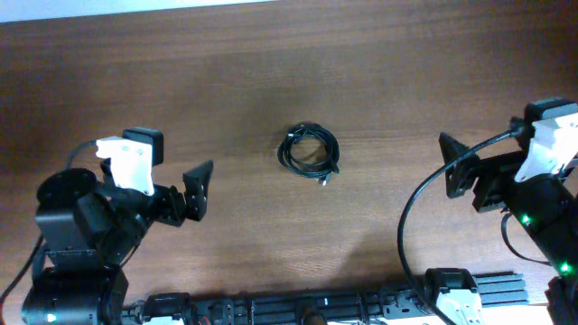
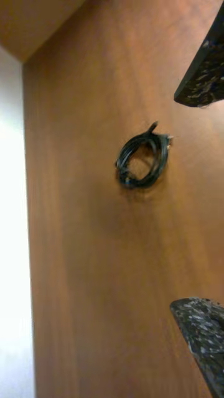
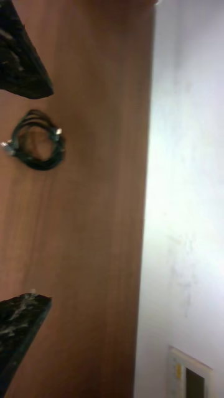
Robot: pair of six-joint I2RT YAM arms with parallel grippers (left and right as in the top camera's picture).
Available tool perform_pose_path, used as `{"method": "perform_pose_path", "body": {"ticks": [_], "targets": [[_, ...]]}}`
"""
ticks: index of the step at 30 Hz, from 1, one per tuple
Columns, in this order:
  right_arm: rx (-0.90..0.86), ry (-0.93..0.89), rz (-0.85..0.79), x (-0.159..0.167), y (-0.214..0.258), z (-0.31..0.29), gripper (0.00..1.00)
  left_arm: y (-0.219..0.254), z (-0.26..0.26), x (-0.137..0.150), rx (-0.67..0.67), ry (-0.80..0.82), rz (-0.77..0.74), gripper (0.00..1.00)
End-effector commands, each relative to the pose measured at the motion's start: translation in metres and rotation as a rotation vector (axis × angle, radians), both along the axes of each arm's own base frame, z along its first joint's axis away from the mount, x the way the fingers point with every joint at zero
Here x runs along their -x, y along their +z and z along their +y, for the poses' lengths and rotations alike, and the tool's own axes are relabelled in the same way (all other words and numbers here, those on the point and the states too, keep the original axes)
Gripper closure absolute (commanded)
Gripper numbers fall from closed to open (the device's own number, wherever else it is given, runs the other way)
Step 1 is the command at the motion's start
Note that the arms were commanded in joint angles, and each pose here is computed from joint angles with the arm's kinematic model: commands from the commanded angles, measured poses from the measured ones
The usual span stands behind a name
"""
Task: Untangle cables
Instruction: 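Raise both grippers and move them toward the black cable coil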
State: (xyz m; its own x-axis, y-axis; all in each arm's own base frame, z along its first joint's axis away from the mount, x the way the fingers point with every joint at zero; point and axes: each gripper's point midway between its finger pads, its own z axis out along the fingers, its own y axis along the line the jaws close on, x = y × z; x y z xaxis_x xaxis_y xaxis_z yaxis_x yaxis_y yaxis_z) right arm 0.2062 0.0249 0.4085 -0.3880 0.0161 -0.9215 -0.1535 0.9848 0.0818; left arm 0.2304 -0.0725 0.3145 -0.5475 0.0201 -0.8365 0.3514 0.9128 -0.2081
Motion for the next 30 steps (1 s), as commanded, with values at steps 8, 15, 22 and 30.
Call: {"method": "perform_pose_path", "body": {"ticks": [8, 15, 22, 30], "targets": [[-0.214, 0.065, 0.395, -0.064, -0.075, 0.017, 0.01, 0.013, -0.021, -0.006, 0.059, -0.119, -0.035, 0.01], [-0.232, 0.202, 0.688, -0.091, -0.142, 0.060, 0.01, -0.001, -0.021, -0.018, 0.061, -0.117, 0.027, 0.01], [-0.041, 0.245, 0.864, -0.105, -0.205, 0.096, 0.01, -0.006, -0.022, -0.022, 0.107, -0.093, 0.081, 0.01], [0.118, 0.259, 1.022, -0.108, -0.266, 0.117, 0.04, -0.004, -0.027, -0.020, 0.172, -0.083, 0.110, 0.01]]}}
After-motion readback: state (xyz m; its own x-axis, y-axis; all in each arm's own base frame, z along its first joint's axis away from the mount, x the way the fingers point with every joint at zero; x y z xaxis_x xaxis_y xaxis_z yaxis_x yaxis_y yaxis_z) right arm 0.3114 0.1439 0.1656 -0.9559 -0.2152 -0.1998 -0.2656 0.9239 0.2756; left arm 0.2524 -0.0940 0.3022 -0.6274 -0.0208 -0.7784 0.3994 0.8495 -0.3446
